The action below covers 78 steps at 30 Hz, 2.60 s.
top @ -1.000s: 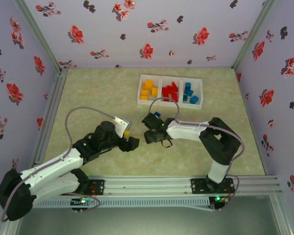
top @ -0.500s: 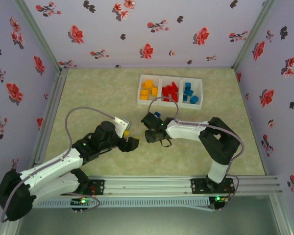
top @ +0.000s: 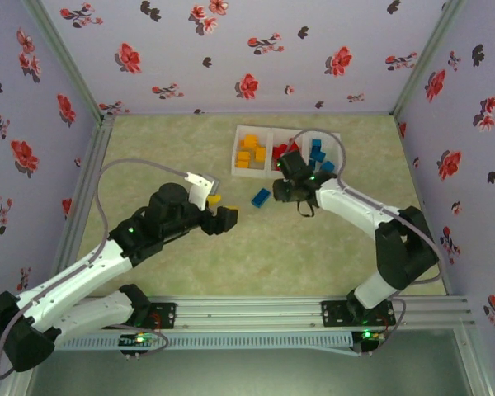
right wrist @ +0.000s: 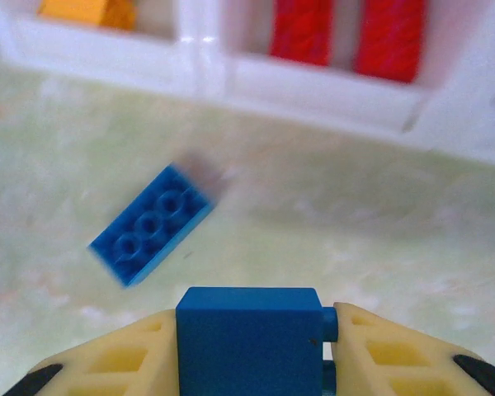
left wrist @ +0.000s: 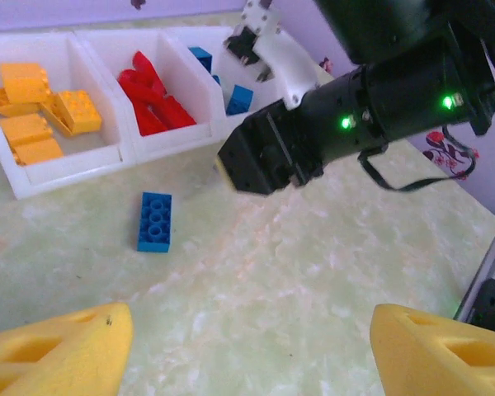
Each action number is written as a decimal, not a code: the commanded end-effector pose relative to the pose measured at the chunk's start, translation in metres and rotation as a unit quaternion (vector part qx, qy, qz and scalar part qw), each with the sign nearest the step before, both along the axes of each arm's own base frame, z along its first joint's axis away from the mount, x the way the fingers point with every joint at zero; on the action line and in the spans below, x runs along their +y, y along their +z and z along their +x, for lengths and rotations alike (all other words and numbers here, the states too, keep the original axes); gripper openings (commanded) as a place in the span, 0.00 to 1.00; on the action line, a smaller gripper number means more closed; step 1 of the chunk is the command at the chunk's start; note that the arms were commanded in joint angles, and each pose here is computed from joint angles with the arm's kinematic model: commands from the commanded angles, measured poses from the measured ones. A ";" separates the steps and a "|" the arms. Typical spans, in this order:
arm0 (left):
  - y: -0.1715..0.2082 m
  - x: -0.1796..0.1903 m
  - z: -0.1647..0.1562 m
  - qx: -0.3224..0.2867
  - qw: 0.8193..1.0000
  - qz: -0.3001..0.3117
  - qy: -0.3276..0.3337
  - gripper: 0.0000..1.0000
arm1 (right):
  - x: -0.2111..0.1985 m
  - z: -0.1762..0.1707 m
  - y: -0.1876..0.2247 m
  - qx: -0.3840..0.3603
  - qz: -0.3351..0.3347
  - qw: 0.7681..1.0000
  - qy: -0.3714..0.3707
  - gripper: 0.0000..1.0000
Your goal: Sort the legos into containers by color
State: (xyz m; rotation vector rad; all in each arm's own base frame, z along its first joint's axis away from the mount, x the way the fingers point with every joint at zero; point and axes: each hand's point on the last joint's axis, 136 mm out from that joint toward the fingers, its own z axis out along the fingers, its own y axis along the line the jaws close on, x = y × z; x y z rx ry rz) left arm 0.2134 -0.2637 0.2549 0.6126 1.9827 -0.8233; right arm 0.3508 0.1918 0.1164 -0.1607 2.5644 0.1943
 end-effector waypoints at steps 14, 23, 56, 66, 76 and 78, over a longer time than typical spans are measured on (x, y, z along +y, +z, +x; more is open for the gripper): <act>0.009 0.005 0.000 -0.023 0.999 0.021 0.012 0.77 | -0.112 0.117 0.026 -0.014 -0.019 0.993 -0.117 0.40; 0.011 0.004 -0.002 -0.026 0.999 0.022 0.008 0.77 | -0.139 0.150 0.013 0.010 -0.045 0.989 -0.143 0.65; 0.014 -0.001 -0.020 -0.031 0.999 0.013 -0.025 0.77 | 0.068 0.026 -0.038 0.014 0.101 0.993 -0.061 0.72; 0.015 0.003 -0.023 -0.033 0.999 0.010 -0.025 0.77 | 0.082 0.022 -0.074 0.039 0.077 0.995 -0.051 0.71; 0.012 0.003 -0.024 -0.031 0.999 0.015 -0.026 0.77 | 0.110 0.024 -0.082 0.051 0.067 0.996 0.002 0.69; 0.012 0.004 -0.024 -0.031 0.999 0.016 -0.026 0.77 | 0.111 0.026 -0.083 0.052 0.059 0.997 0.007 0.69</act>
